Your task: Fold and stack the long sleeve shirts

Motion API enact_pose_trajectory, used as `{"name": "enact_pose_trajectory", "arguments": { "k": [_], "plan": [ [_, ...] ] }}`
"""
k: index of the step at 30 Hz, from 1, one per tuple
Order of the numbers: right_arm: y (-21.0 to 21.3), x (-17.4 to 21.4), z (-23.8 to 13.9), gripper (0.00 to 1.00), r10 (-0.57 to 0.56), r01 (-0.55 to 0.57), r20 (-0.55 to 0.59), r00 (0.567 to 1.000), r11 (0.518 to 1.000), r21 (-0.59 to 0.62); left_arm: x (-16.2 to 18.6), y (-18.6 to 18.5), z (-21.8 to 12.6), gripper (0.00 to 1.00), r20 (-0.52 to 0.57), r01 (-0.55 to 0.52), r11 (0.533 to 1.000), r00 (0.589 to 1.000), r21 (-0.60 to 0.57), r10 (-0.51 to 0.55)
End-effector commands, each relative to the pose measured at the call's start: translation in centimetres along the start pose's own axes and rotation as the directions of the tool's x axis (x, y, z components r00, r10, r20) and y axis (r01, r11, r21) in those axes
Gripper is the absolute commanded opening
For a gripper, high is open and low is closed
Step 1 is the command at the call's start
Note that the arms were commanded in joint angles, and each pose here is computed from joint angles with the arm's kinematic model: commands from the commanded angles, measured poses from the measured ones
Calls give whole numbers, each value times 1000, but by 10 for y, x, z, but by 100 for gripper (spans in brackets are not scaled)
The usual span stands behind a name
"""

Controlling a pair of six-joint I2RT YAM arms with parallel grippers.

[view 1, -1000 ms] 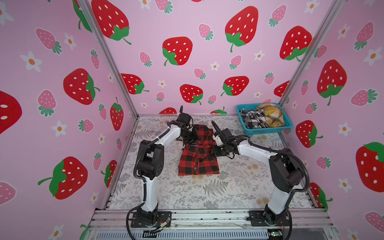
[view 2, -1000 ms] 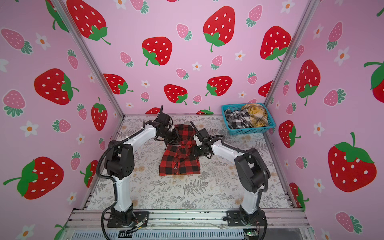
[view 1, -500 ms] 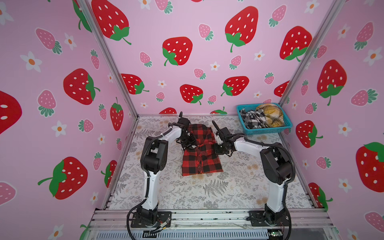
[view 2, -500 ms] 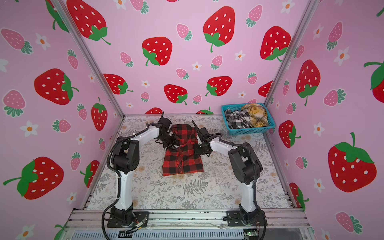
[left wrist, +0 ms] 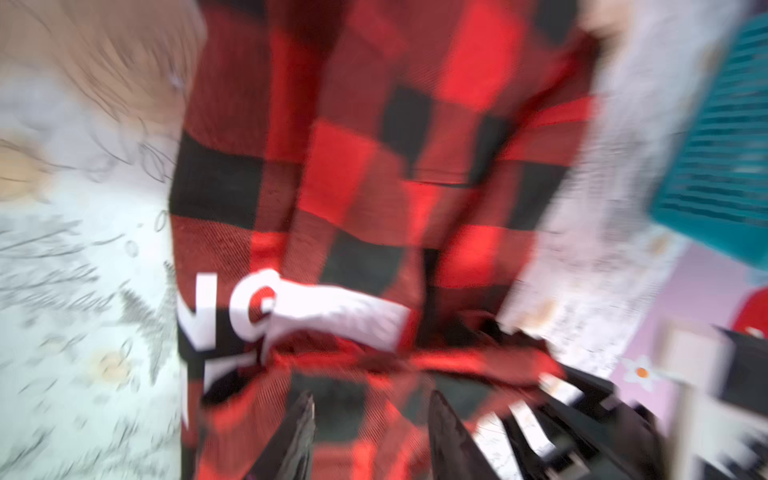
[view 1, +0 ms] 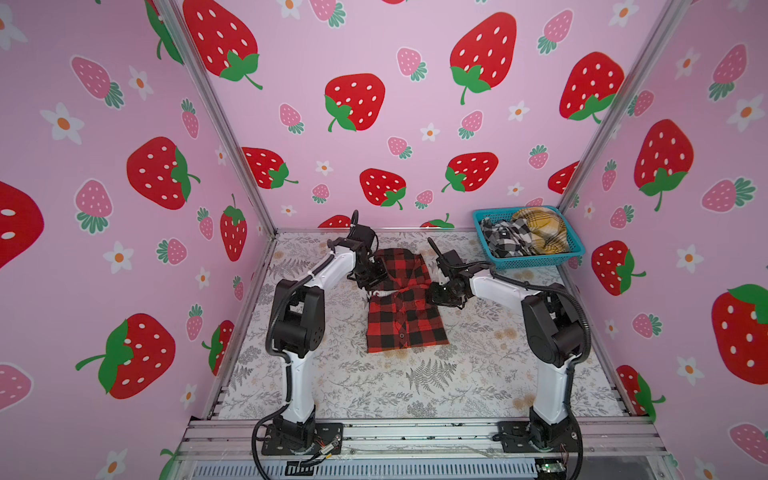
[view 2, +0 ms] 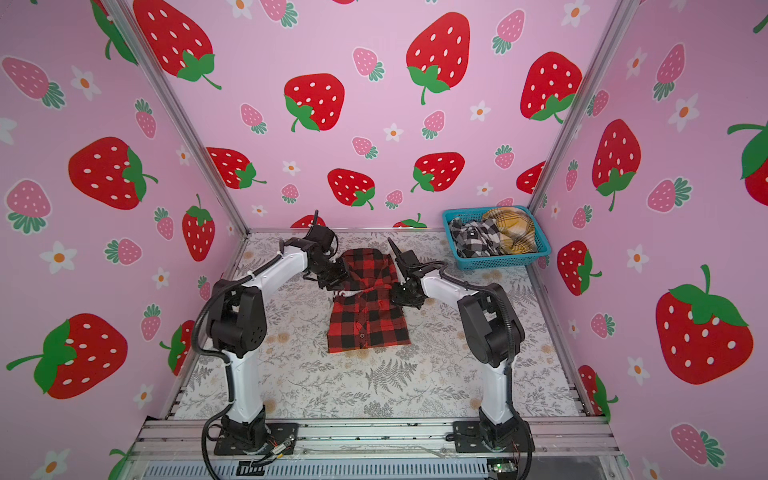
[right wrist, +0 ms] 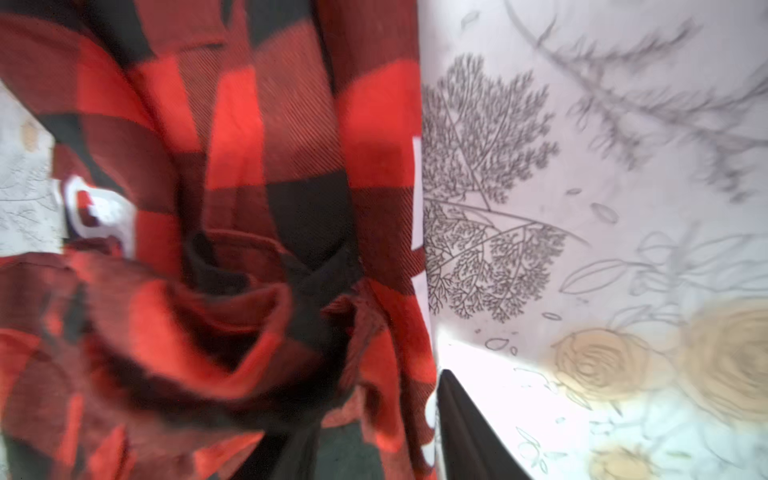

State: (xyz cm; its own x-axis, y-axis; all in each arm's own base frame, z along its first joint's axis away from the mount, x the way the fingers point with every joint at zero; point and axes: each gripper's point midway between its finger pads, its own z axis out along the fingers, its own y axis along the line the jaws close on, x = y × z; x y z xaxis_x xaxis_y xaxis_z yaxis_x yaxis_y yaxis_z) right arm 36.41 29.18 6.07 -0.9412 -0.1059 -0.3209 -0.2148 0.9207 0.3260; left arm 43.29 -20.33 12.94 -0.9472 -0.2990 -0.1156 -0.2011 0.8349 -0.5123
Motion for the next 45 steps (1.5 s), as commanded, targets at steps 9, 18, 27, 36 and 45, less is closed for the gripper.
{"name": "enact_pose_trajectory", "arguments": {
  "k": [9,18,27,36,45],
  "plan": [
    [46,-17,-43,25,-79,86,74,994,992,-92,63,0,0,27,-83,14,999,997,53,-10],
    [32,-26,28,16,-48,49,14,999,996,-78,15,40,44,27,-81,128,990,989,53,-123],
    [6,-23,57,35,-13,11,-44,999,999,-47,48,94,81,26,-131,95,992,986,-83,-105],
    [48,-34,-41,55,-153,159,78,985,984,-84,23,48,-3,38,44,-7,996,999,-88,11],
    [48,18,-43,35,-193,193,3,981,979,-63,95,-26,0,26,-52,-41,994,998,100,46]
  ]
}}
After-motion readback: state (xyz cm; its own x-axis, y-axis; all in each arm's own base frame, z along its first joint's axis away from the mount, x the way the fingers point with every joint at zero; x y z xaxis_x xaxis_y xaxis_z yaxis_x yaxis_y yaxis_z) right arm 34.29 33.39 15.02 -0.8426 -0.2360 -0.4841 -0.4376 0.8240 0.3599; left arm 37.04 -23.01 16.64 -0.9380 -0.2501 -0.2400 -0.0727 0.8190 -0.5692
